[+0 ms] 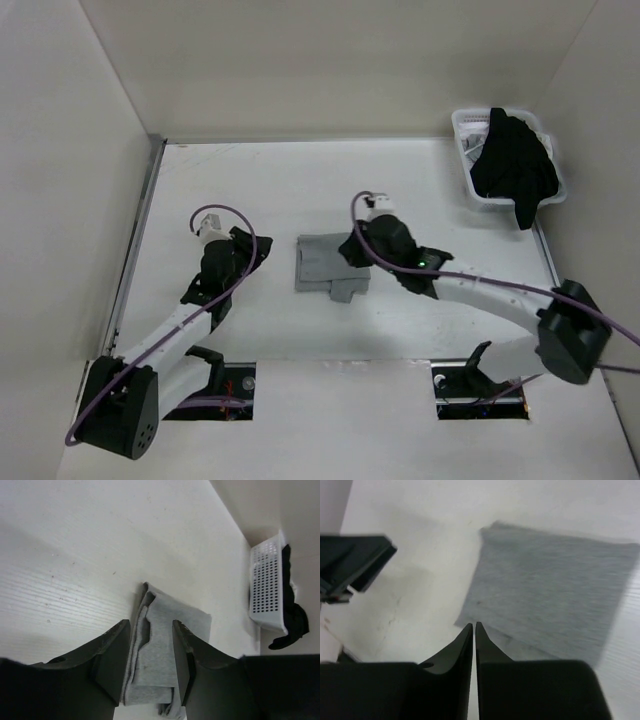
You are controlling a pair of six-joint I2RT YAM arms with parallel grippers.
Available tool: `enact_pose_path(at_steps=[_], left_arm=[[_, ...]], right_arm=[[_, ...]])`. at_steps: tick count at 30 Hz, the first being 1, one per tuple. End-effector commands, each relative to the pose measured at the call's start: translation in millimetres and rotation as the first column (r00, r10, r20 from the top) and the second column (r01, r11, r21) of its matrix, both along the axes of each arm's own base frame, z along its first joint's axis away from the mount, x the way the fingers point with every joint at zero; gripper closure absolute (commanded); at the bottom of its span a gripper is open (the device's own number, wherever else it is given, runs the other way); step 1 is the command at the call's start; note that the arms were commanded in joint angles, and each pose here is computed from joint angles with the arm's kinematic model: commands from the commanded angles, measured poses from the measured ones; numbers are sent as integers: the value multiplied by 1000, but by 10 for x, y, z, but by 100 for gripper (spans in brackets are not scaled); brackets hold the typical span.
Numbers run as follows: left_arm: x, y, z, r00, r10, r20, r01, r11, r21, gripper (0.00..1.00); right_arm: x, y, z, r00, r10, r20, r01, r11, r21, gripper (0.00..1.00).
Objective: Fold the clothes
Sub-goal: Fold the tank top
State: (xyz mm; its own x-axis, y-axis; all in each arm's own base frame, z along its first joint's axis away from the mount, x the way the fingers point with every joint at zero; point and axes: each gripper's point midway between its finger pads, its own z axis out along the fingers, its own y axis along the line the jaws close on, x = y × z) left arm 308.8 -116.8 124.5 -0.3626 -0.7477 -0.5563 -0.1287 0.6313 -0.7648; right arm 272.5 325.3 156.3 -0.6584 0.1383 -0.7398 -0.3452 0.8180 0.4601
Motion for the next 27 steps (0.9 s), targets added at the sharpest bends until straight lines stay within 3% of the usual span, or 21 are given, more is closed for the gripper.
enact_pose_path(at_steps=[1,4,6,10,14,27], left_arm=[[165,-81,206,999,-27,43,26,999,28,60],[206,-59,66,1000,-22,-4,22,998,58,55],[209,-31,-41,999,-15,-31,17,997,78,52],[157,-16,-262,994,-33,-101,47,989,143,46],[106,50,-447,985,-18,-173,52,979,196,43],[240,-81,-520,982,-78,-170,121,957,262,43]], right_arm=[[196,-471,200,985,-142,98,129,983,132,95],[249,-983,203,952,-268,146,237,950,202,97],[278,-1342,172,917,-367,153,324,913,247,91],[320,-1874,47,842,-525,122,465,822,329,56],[387,-2179,-34,780,-615,115,547,759,354,37],[429,-2332,-385,745,-660,91,611,731,304,36]])
